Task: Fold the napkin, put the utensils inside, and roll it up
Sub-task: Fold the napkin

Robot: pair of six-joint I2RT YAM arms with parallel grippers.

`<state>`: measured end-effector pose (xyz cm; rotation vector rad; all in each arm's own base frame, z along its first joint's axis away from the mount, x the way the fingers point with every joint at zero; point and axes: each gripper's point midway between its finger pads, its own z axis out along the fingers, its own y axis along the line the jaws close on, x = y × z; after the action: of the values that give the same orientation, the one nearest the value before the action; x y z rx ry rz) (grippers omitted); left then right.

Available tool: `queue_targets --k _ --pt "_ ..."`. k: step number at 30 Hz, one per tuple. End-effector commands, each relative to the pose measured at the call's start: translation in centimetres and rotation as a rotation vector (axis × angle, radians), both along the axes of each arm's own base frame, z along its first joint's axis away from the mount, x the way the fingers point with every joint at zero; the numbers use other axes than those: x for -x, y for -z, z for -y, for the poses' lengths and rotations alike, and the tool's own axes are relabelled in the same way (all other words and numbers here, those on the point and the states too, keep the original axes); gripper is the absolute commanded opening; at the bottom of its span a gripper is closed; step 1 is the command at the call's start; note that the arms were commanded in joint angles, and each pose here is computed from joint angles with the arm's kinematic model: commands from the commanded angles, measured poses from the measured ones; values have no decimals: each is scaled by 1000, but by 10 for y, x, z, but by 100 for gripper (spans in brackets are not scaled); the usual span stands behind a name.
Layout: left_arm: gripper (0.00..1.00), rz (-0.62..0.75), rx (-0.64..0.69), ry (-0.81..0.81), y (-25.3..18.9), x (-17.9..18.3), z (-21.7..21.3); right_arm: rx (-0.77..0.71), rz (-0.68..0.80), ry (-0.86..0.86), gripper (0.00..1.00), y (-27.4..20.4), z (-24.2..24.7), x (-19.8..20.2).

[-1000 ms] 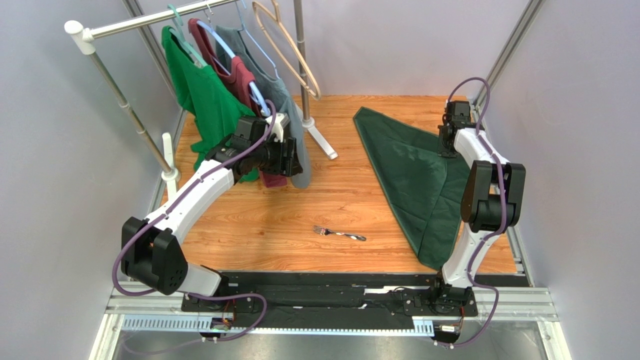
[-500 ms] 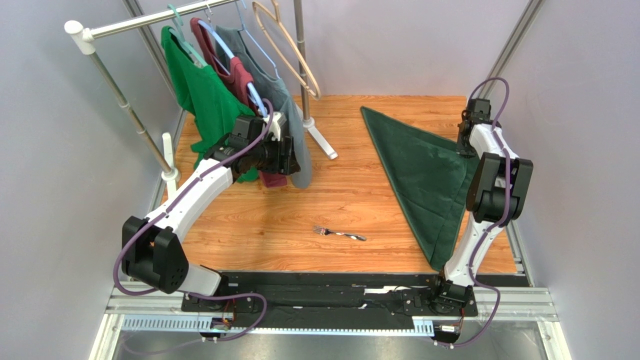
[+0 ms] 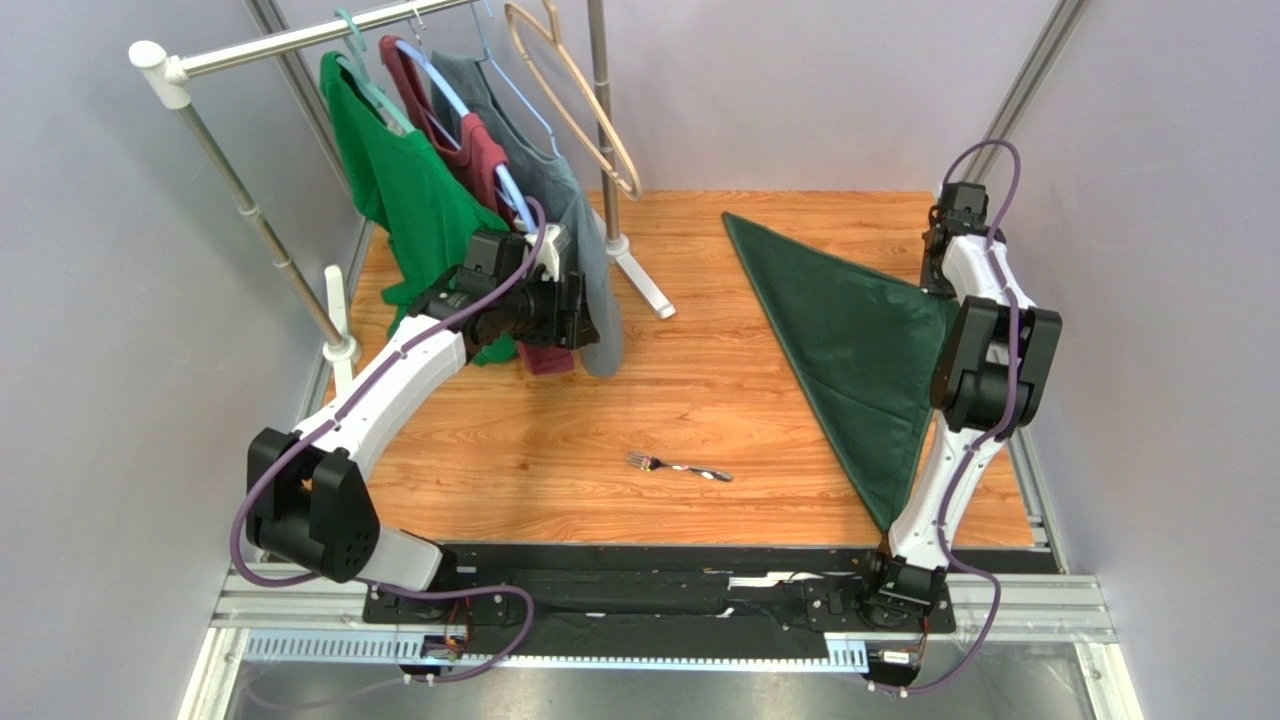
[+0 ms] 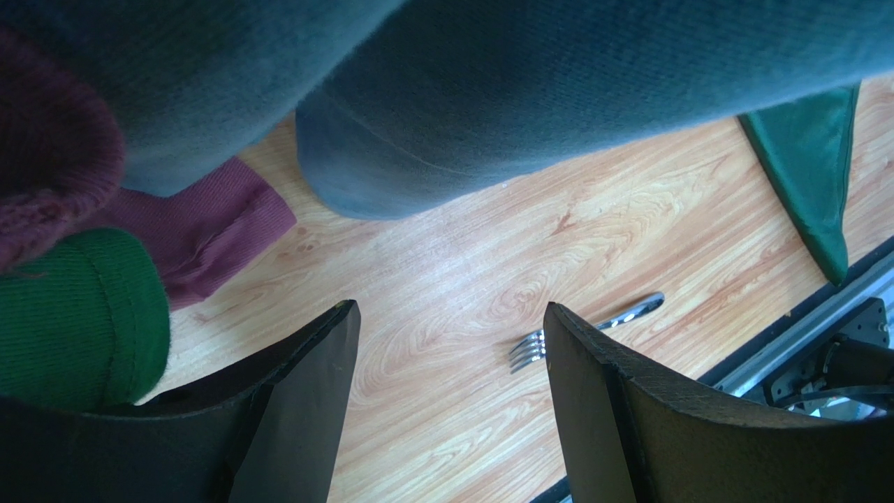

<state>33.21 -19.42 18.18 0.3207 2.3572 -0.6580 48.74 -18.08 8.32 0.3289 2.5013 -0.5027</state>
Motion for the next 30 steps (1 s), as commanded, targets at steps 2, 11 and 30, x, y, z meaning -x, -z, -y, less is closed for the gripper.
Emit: queue_targets --k 2,11,30 --pt "74 17 16 12 -3 -5 0 31 -22 18 0 -2 18 -3" --pt "74 4 23 10 0 -6 1 25 -57 46 0 17 28 3" --pt "74 -4 23 8 3 -8 0 56 -25 78 0 8 45 -9"
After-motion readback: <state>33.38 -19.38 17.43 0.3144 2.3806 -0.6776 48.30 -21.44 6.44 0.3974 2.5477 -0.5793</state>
